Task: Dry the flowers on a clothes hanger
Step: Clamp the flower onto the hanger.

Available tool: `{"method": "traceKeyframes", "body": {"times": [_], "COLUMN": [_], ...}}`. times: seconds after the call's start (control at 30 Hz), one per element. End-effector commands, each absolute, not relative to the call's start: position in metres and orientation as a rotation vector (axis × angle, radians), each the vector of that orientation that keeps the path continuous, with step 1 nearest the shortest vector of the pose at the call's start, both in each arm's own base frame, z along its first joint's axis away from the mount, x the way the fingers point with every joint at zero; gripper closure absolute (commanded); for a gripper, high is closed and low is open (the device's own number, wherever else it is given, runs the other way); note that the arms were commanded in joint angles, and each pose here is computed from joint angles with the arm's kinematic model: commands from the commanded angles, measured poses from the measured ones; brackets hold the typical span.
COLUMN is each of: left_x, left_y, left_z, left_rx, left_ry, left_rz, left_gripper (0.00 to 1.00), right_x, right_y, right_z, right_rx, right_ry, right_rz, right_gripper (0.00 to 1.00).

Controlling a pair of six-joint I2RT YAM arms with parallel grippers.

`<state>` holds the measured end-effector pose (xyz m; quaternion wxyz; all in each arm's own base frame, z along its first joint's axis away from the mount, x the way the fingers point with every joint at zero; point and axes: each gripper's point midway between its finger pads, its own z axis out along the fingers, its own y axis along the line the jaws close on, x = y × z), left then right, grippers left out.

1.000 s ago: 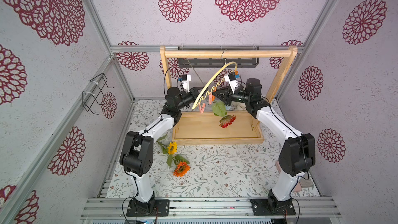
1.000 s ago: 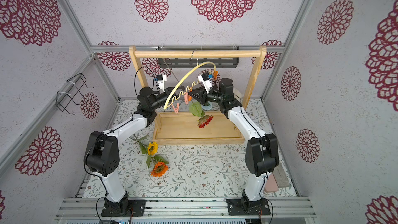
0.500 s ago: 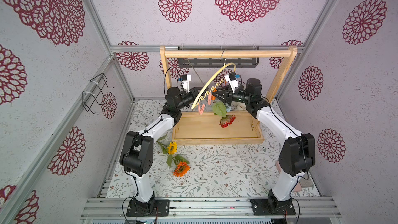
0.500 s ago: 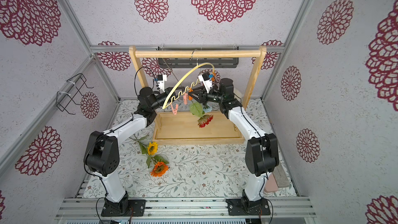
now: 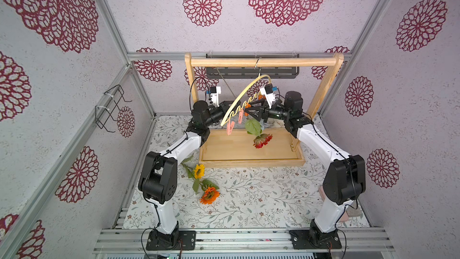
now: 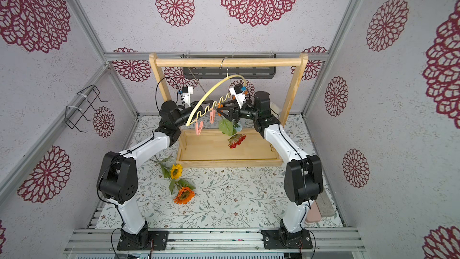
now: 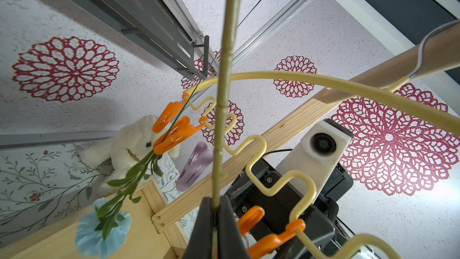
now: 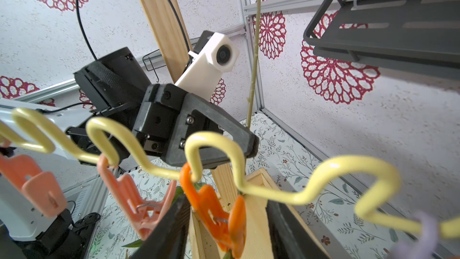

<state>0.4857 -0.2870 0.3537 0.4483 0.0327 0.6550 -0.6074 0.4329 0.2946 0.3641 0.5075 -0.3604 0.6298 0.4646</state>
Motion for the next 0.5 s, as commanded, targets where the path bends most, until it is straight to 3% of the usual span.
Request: {"method": "traceKeyframes", "body": {"times": [0.0,0.17,0.3,0.47], "left_x": [0.482,0.484,0.485,0.483], "left_y": [-0.289,-0.286,-0.281,-0.274], "left_z": [0.361,0.362,0.365,0.366], "left_rx": [0.103,0.1,0.097,0.105], "left_ry": [1.598,1.598,1.591,1.592], "left_rz": [-1.507,-1.504,-1.495,-1.487], "left_gripper": [0.85,0.8,0.72,0.48], "right_x": [0.415,0.414,0.411,0.406], "right_y": [0.287,0.282,0.276,0.268], "right_z": [0.402,0.402,0.403,0.402], "right_rx": [-0.892,-0.88,-0.864,-0.849], "right_ry": [1.415,1.427,1.433,1.442], "right_rz": [1.079,1.053,1.044,1.028], "right_gripper": [0.39,0.3,0.29,0.29]}}
